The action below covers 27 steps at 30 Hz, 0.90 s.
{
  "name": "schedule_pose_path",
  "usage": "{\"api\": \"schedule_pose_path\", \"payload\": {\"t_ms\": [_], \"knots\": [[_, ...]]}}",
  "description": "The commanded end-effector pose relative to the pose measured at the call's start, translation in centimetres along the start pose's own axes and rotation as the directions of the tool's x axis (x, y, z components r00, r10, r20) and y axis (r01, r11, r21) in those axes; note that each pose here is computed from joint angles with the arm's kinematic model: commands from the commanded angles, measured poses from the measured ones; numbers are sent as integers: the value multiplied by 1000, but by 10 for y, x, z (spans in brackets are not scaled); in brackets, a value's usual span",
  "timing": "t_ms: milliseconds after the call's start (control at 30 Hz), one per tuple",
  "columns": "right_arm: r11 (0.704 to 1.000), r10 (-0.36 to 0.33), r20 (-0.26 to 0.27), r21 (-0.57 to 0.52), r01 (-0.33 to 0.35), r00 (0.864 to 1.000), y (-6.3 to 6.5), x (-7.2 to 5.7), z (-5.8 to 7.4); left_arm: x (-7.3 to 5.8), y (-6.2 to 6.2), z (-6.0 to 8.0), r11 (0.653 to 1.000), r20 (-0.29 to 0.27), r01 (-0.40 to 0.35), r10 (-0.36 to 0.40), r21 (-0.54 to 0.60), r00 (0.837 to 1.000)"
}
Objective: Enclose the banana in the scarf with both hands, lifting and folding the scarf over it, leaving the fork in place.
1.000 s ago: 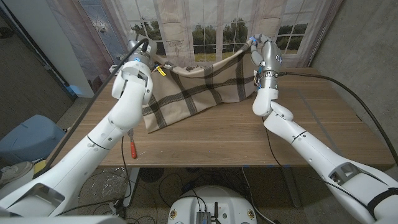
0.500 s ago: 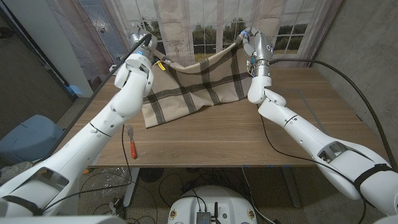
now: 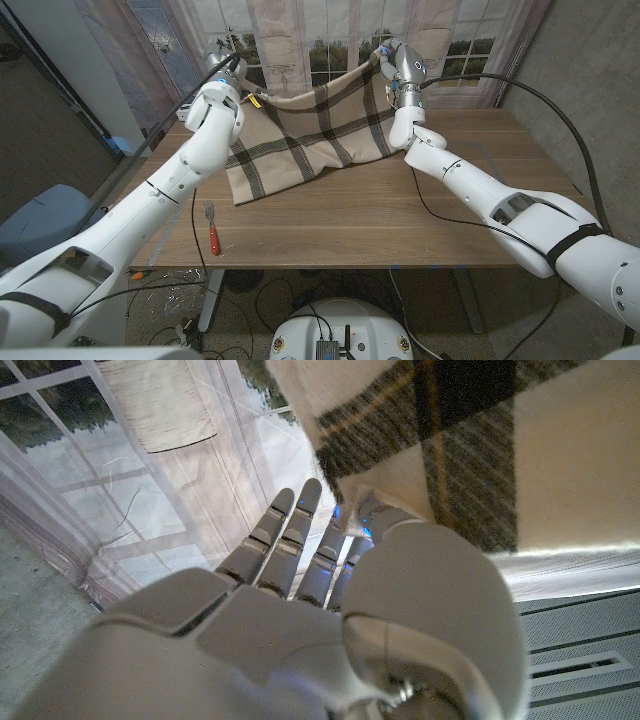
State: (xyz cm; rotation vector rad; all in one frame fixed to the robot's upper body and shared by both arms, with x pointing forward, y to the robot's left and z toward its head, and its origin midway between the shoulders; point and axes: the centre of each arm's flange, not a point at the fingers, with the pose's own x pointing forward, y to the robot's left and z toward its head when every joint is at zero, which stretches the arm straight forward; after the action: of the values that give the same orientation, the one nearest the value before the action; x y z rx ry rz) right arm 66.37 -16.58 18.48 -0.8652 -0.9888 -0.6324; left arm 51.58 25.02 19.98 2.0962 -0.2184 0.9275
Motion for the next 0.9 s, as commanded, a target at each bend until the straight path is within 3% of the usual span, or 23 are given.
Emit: {"api": "schedule_pose_path", "payload": {"t_ms": [33,100,167,233,300,333,367,533,567,633,733,900], "knots": [[992,105,-28,-72,-107,994,35,34,9,26,-34,7,997,3,74,-74,33,997],[985,145,-45,-83,-148,988,41,38,10,29,-39,9,996,7,87,-87,34,996],[971,212,-72,-92,-219,975,48,41,11,31,-44,12,995,9,93,-94,35,996],[949,289,-101,-101,-299,952,54,45,13,34,-50,15,994,16,107,-108,34,994],[919,368,-127,-101,-381,921,59,48,14,36,-55,18,992,19,121,-122,37,992],[921,363,-124,-106,-376,924,59,48,15,38,-58,19,991,22,127,-128,36,992],[912,381,-130,-108,-395,915,61,49,16,39,-61,20,991,23,131,-132,35,991],[801,572,-180,-90,-592,800,70,54,18,46,-75,26,987,29,158,-159,35,987],[782,597,-186,-83,-618,781,71,54,18,47,-78,28,986,30,163,-164,37,986],[758,628,-192,-66,-649,754,73,54,17,49,-82,30,986,31,164,-165,40,986],[743,648,-194,-51,-667,737,74,53,16,51,-88,34,982,31,179,-181,53,983],[736,657,-193,-43,-675,729,73,54,12,53,-93,37,977,14,201,-202,72,979]]}}
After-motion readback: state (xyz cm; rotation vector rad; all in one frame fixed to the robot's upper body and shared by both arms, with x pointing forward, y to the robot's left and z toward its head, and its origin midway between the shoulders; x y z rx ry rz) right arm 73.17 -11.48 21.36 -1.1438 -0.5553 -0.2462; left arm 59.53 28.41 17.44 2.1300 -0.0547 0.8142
